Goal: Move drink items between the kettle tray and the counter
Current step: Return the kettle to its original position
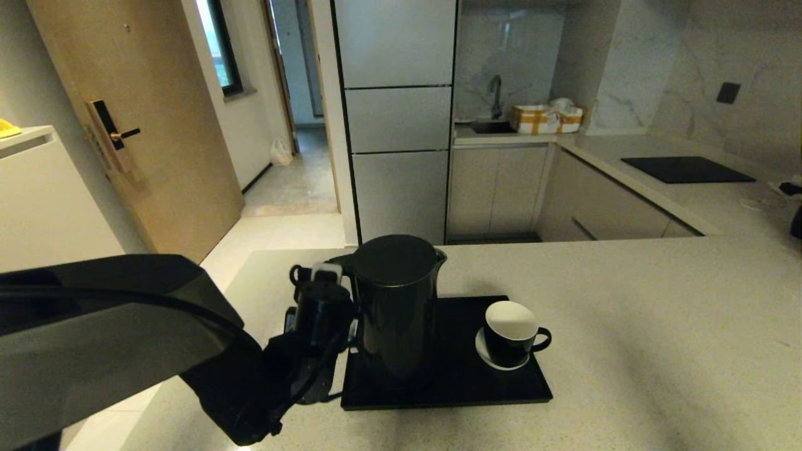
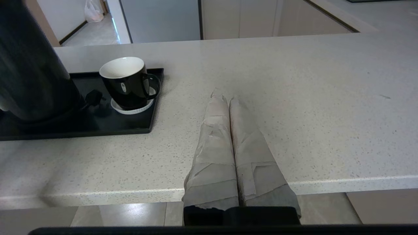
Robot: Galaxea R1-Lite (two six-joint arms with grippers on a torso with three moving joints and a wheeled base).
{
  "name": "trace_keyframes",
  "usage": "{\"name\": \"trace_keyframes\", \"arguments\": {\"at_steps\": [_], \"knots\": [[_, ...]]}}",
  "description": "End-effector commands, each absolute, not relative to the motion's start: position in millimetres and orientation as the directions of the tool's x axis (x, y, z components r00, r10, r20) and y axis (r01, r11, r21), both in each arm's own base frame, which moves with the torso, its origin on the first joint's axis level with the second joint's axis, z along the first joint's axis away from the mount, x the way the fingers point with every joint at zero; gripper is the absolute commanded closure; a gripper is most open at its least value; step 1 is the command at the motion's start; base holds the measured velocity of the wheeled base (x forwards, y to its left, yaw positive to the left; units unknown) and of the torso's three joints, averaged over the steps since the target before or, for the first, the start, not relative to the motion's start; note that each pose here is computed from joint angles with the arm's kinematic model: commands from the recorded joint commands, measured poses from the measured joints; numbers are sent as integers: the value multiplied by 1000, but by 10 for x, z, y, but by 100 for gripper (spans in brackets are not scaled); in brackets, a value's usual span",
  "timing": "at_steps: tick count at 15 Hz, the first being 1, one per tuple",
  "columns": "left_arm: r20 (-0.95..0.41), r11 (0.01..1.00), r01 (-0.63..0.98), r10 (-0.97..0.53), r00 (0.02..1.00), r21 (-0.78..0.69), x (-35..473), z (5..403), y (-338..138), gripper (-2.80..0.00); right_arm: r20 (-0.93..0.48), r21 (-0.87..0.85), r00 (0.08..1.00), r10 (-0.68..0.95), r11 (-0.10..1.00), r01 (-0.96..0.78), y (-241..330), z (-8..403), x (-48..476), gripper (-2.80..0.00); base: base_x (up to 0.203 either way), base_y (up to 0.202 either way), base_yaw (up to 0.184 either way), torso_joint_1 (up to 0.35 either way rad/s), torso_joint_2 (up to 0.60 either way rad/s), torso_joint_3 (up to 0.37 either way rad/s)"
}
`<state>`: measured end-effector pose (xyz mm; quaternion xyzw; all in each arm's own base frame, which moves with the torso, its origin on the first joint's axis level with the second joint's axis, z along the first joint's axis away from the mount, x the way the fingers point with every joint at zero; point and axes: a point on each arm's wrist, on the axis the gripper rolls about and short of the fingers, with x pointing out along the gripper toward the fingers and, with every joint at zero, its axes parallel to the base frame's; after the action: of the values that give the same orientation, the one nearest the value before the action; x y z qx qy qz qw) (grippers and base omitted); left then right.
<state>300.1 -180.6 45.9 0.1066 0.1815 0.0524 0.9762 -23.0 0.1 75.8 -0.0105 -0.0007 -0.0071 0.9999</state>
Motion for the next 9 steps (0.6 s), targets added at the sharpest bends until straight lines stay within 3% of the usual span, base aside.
{"name": "trace_keyframes", "arguments": {"at_steps": [1,9], "knots": [[-325,967,-108,181,928,232,2996,453,-1791,-280,2,-21,1000,-14,1000,14,1,757,-230,0,0,0,0,0,0,0],[-281,979,-76,128,951,190,2901,585,-1884,-280,2,-21,1000,-14,1000,14,1,757,-230,0,0,0,0,0,0,0]]}}
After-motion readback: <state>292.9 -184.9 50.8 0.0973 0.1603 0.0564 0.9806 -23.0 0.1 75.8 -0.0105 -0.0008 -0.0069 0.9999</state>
